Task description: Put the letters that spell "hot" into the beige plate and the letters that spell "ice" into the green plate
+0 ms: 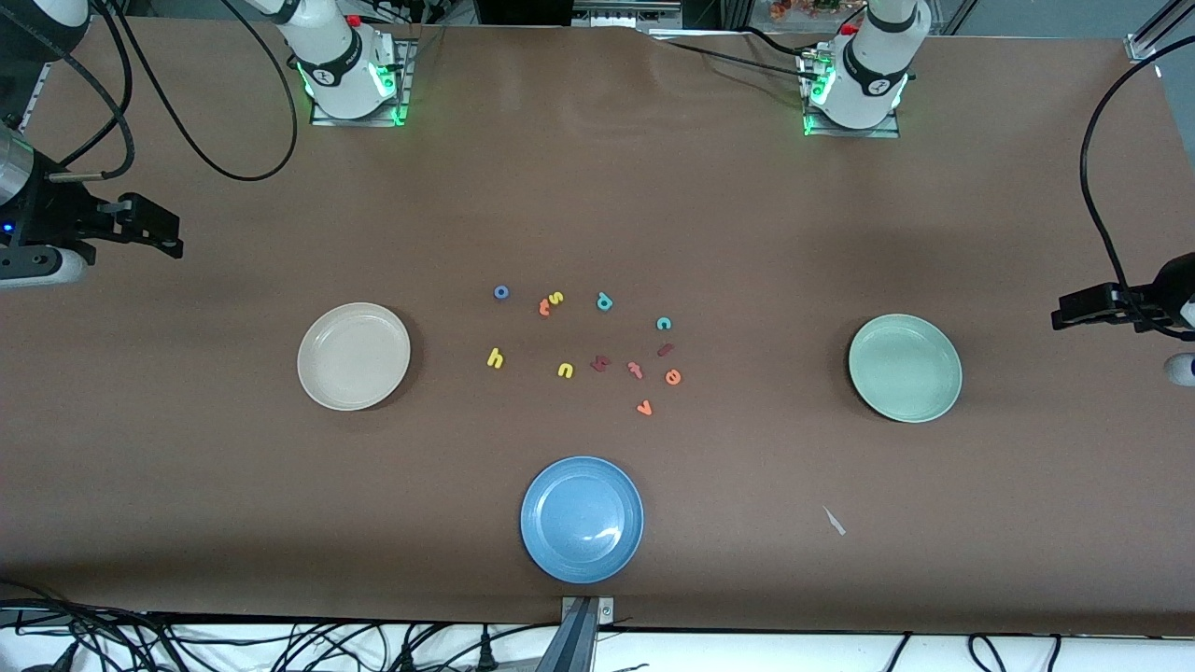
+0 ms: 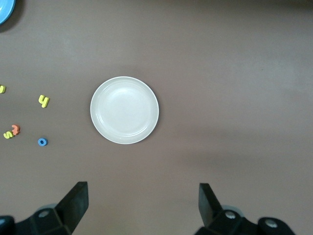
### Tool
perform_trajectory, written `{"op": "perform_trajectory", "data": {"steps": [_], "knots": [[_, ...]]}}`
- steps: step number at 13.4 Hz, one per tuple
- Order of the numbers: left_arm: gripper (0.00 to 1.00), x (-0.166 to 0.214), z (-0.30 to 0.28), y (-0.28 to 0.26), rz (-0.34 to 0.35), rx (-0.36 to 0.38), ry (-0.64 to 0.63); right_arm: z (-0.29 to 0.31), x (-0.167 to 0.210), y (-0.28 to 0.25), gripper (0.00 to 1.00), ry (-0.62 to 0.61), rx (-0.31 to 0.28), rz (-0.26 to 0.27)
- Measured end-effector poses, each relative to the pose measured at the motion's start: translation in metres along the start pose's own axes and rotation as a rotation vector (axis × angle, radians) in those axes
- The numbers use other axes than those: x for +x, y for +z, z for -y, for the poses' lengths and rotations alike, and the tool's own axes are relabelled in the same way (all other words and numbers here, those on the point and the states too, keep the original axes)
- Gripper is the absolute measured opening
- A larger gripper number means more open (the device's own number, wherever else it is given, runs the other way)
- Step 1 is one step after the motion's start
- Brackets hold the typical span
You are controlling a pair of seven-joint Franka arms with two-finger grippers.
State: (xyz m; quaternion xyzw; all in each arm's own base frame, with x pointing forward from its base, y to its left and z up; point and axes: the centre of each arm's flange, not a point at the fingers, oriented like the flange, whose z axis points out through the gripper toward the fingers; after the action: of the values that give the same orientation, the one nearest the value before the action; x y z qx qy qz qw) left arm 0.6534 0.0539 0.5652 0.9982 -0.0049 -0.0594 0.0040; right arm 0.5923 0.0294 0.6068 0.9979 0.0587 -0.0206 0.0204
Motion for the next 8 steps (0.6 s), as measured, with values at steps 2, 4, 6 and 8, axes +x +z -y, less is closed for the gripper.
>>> {"op": "perform_trajectory", "data": {"steps": [2, 4, 6, 8], "knots": [[1.00, 0.0001, -0.0001, 0.0002, 0.000, 0.000, 0.000, 0.0000, 0.0000, 0.0000, 1.00, 0.000, 0.000, 0.000], [1.00, 0.0005, -0.0027, 0.0004, 0.001, 0.000, 0.004, 0.0000, 0.0000, 0.0000, 1.00, 0.000, 0.000, 0.000], [1.00, 0.0008, -0.0041, 0.0008, 0.001, 0.000, 0.007, 0.0000, 0.0000, 0.0001, 1.00, 0.000, 0.000, 0.001], [1.00, 0.0016, -0.0037, 0.0026, 0.004, 0.000, 0.006, 0.0000, 0.0000, 0.0002, 1.00, 0.000, 0.000, 0.001]]}}
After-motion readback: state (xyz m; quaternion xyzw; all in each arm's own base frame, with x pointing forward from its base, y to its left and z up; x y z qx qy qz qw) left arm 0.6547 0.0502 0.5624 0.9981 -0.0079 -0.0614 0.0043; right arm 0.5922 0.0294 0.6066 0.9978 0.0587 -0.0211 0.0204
